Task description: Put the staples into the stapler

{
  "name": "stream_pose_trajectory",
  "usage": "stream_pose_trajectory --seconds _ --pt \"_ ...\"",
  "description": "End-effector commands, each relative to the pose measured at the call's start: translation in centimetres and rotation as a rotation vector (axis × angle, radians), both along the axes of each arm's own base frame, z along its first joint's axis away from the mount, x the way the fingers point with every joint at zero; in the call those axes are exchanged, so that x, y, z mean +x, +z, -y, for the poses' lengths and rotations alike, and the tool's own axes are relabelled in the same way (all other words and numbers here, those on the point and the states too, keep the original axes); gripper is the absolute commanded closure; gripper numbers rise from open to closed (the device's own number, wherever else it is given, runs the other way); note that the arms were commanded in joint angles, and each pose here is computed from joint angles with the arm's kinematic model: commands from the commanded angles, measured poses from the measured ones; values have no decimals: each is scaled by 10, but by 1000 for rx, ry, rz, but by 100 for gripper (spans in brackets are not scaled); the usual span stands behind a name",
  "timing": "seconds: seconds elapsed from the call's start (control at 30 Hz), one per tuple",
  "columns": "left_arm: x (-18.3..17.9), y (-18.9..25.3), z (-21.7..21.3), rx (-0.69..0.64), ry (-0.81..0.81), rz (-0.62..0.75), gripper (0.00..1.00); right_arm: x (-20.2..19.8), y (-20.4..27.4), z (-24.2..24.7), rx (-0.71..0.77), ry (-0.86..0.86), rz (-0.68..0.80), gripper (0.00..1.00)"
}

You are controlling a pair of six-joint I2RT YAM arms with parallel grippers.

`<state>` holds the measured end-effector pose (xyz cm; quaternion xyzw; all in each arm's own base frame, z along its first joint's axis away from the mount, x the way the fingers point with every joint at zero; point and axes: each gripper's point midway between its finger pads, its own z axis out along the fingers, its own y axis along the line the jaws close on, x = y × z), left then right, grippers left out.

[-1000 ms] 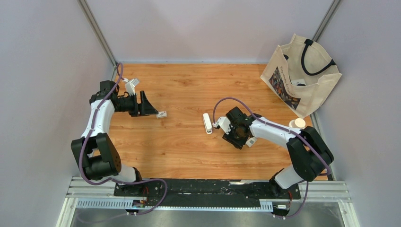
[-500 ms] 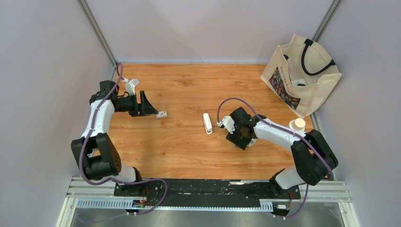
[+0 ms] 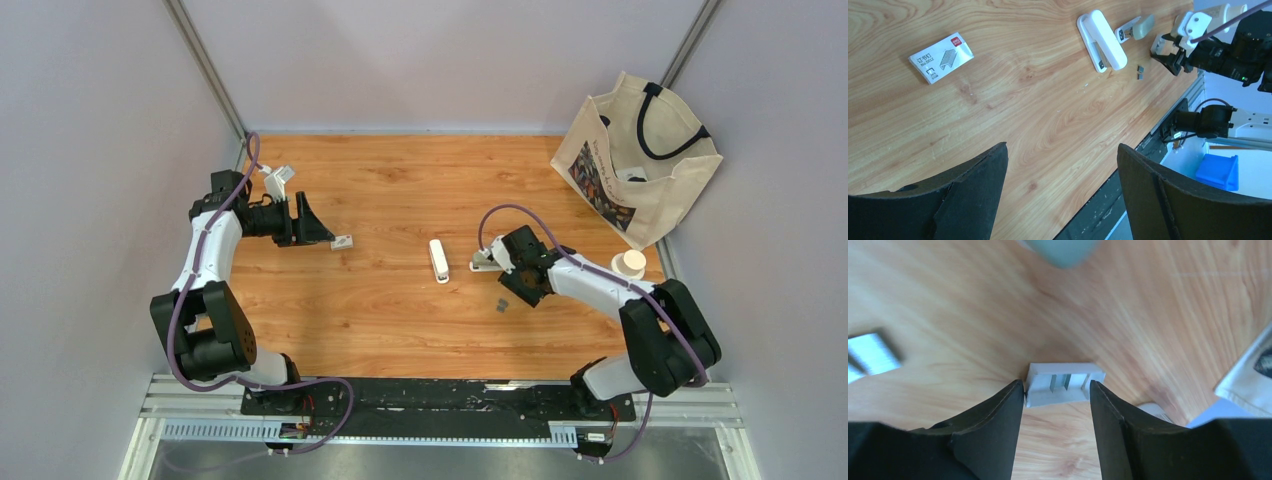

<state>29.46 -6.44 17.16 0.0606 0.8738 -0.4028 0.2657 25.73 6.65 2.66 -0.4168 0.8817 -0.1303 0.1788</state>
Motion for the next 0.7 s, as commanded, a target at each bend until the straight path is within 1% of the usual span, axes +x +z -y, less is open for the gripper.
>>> stream_pose_trajectory --seconds 0.0,0.2,0.3,0.4,0.6,0.67 --pt "-1 12 1 -23 2 44 12 28 23 25 -42 -96 149 43" --pt "0 13 1 -23 2 46 12 30 28 42 -52 -135 169 42" --pt "0 12 1 -24 2 43 12 33 36 41 -24 -139 189 41" --pt "0 13 1 -20 3 49 12 34 55 23 84 -96 201 36" --pt "0 15 1 -16 -2 63 11 34 117 -34 367 82 201 27" --pt "-2 18 3 -15 -21 76 11 35 131 -50 413 146 190 23"
